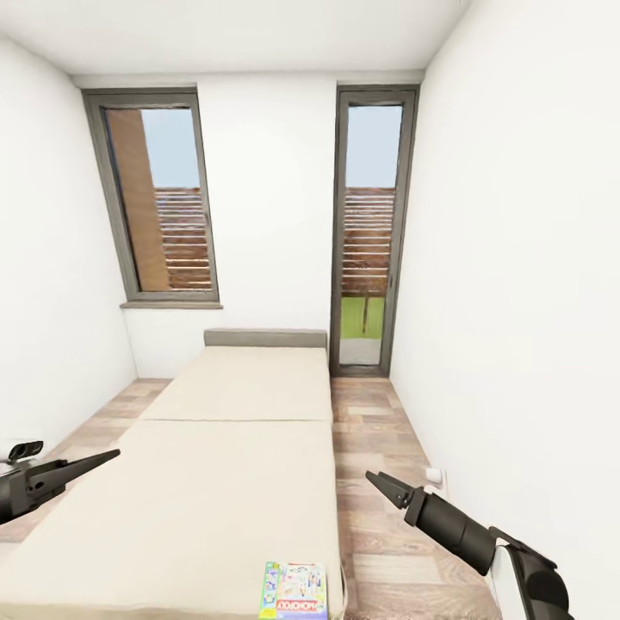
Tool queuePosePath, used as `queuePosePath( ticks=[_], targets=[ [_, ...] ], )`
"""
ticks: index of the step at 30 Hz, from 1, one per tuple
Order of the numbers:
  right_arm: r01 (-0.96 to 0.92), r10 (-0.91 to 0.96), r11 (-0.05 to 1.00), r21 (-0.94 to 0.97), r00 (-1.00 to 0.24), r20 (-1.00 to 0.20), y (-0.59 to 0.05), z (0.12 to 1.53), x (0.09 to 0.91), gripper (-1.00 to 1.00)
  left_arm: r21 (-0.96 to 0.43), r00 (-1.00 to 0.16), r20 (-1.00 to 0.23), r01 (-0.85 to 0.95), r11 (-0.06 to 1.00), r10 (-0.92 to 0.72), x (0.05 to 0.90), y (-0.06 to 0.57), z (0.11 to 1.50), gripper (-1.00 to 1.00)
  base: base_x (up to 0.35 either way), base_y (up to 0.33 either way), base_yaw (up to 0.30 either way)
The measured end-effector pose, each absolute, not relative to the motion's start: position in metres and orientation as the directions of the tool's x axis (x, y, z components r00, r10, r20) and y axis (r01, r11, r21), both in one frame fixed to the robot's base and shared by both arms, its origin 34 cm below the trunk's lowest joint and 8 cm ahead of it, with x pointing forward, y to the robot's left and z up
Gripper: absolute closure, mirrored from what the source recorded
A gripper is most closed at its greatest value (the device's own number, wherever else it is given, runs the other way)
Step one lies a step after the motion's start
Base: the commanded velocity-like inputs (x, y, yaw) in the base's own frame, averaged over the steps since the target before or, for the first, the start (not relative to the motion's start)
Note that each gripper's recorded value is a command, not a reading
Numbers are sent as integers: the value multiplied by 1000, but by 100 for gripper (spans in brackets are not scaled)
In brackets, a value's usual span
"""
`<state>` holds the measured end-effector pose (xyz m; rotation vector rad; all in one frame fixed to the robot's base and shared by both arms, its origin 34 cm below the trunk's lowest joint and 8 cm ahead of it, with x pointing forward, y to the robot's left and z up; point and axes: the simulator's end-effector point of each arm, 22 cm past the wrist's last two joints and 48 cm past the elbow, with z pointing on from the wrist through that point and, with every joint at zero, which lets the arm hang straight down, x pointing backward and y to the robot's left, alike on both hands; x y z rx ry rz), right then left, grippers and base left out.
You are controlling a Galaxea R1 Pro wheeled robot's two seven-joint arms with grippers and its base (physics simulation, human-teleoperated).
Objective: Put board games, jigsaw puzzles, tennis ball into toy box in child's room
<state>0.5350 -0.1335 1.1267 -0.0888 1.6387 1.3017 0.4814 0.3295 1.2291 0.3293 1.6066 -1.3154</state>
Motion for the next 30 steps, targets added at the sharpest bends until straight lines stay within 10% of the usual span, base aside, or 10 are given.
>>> queuePosePath(
  ticks=[30],
  targets=[
    [-556, 488, 452, 697, -500, -715, -136, 1119, 541, -100, -585, -470, -807, 720, 374, -358, 481, 330, 1229, -100, 0, 29, -186]
  ],
)
